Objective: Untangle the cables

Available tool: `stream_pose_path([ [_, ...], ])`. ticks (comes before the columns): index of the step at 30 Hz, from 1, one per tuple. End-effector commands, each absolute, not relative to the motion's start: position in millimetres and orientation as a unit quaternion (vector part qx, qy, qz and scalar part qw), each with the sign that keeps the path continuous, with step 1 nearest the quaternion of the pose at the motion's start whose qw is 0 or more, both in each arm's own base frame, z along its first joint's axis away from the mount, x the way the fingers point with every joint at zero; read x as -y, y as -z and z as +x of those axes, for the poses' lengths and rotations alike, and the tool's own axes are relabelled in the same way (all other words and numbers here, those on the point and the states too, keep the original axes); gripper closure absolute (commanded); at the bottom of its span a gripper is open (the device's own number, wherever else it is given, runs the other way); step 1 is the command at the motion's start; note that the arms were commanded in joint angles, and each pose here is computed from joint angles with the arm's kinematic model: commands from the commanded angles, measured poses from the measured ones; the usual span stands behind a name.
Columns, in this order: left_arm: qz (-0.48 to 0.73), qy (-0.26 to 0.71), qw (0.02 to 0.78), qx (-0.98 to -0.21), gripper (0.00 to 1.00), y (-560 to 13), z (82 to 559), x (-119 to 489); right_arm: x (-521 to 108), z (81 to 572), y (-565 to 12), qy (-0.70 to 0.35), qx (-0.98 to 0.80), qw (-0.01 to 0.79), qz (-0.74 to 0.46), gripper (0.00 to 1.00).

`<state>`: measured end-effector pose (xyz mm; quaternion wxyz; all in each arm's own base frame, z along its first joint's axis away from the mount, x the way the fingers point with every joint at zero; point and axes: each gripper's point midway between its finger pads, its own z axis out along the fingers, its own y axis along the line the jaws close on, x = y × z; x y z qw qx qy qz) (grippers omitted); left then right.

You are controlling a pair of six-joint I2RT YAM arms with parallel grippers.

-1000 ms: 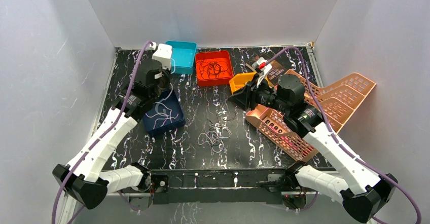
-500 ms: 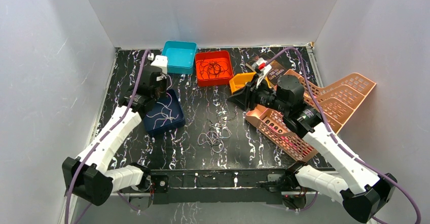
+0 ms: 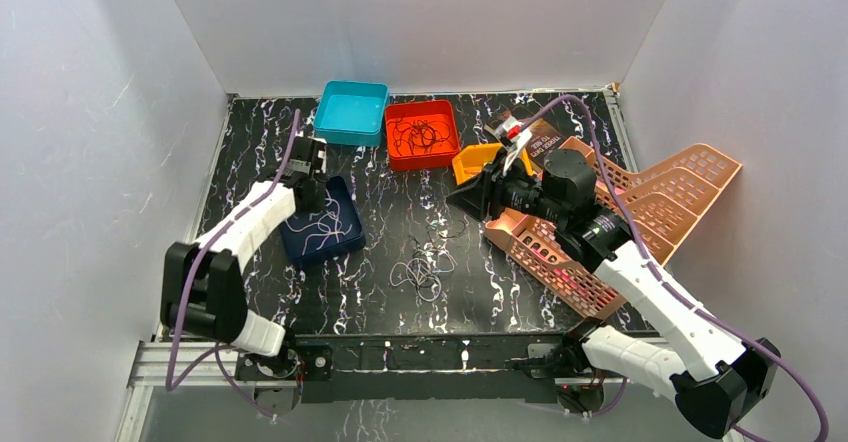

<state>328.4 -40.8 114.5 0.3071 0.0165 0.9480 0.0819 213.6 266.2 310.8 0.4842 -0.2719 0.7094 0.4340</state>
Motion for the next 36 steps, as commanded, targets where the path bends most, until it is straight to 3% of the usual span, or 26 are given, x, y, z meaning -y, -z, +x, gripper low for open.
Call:
stream_pose_path([
  [1,-0.008,-0.056,0.240,-0.969,0.90,-89,314,38,-269,214,-324,-0.446,-0.689,0.501,-0.276,0.52],
  [6,-0.017,-0.057,0.255,-0.965,0.54,-102,321,37,-269,213,-321,-0.446,-0.691,0.499,-0.273,0.52],
  [12,-0.024,-0.076,0.297,-0.952,0.30,-138,327,28,-269,213,-316,-0.447,-0.694,0.494,-0.273,0.52],
  [16,-0.030,-0.084,0.315,-0.945,0.21,-152,327,23,-269,214,-315,-0.447,-0.695,0.494,-0.270,0.52],
  [25,0.023,0.019,0.326,-0.945,0.21,-153,327,61,-269,215,-311,-0.446,-0.700,0.490,-0.266,0.52],
  [36,-0.003,-0.024,0.326,-0.945,0.27,-127,355,50,-271,215,-306,-0.448,-0.704,0.482,-0.266,0.52],
])
